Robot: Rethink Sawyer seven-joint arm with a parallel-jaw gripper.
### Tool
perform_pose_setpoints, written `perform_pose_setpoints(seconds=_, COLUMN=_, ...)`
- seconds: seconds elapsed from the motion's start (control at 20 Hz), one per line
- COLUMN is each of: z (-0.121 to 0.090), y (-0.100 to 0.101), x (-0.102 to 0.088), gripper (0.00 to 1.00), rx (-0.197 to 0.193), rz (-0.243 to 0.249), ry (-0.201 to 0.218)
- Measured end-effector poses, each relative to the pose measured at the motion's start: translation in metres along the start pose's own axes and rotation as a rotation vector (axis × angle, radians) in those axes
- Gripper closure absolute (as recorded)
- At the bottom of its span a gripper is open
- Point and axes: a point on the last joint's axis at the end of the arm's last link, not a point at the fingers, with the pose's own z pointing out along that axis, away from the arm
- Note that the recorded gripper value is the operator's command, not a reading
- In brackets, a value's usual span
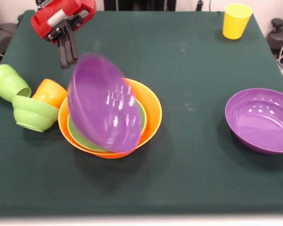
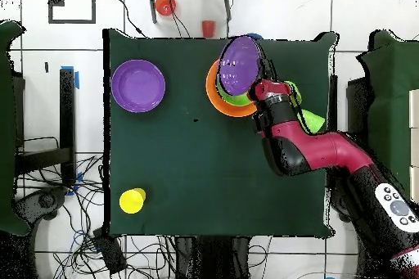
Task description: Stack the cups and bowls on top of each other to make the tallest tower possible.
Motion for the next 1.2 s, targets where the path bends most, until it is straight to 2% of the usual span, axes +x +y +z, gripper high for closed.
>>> perform_pose_setpoints(seconds=0.25, z=0.006, y=-0.007, x=0.0, gripper=1.0, rx=0.004, rz=-0.024, ry=-0.05)
perform_pose_setpoints(seconds=0.55, z=0.008, y=-0.014, x=-0.002, gripper=1.0, rx=0.002, rz=-0.052, ry=-0.09)
perform_pose_setpoints(seconds=0.8, z=0.006, y=-0.025, x=-0.006, gripper=1.0, rx=0.024, rz=-0.068, ry=-0.095)
perform_pose_setpoints(seconds=1.0, z=0.004, y=-0.027, x=-0.012, gripper=1.0, rx=0.028, rz=-0.085, ry=-0.099)
perform_pose_setpoints(seconds=1.2, z=-0.003, y=-0.021, x=-0.035, gripper=1.0, rx=0.04, rz=-0.131, ry=-0.097)
